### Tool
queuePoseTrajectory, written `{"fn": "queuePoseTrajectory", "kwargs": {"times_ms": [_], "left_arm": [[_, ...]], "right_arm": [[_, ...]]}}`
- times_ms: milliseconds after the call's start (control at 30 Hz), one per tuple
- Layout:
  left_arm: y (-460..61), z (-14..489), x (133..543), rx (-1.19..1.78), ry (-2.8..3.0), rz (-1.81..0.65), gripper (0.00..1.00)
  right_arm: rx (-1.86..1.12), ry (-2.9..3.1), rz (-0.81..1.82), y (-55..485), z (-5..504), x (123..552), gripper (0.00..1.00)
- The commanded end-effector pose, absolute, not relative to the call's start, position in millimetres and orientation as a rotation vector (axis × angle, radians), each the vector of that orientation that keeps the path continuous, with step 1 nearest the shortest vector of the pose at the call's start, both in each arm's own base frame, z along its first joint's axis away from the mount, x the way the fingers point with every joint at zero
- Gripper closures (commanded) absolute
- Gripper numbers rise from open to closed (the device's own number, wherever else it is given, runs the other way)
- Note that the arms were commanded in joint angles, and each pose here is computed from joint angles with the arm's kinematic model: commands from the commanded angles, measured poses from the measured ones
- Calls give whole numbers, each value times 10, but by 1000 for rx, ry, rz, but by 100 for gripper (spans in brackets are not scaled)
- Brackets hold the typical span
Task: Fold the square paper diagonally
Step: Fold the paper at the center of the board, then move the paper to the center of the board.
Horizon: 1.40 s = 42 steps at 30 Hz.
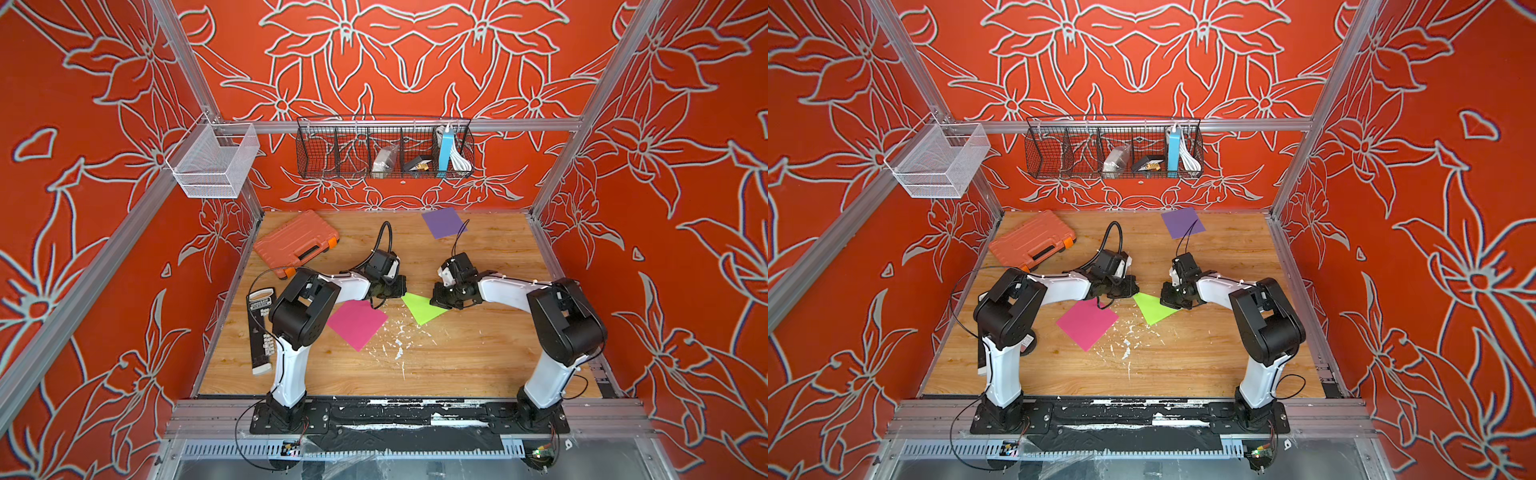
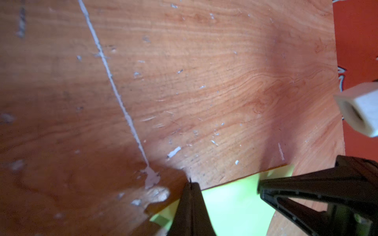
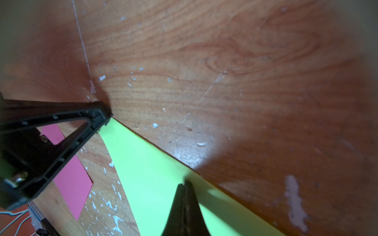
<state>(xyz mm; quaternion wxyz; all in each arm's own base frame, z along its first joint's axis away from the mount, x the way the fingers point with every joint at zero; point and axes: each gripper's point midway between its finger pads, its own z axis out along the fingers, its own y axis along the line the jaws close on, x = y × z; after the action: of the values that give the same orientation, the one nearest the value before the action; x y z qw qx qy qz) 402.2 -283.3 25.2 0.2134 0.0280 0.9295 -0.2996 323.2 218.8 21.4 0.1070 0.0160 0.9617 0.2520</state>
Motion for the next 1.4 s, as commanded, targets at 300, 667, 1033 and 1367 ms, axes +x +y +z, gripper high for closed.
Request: {"fn": "queuePoseTrajectory", "kwargs": {"times_ms": [300,667,1033,1367], "left_arm": [[-2267,-90,3936,-41,2695,-669,100],[-2200,360,3876,-23,2601,-681,97],[-1606,782,3412,-241,2619,-434,68],[-1152,644,2868,-386,2644,-287,44]], "right_arm": [[119,2945,596,1925,-69,3013,100],[22,2835,799,2208,202,3263,100],[-293,2595,793,2235,1196,3331,67],[-308,2653,852,2173,1015,2949,23]]}}
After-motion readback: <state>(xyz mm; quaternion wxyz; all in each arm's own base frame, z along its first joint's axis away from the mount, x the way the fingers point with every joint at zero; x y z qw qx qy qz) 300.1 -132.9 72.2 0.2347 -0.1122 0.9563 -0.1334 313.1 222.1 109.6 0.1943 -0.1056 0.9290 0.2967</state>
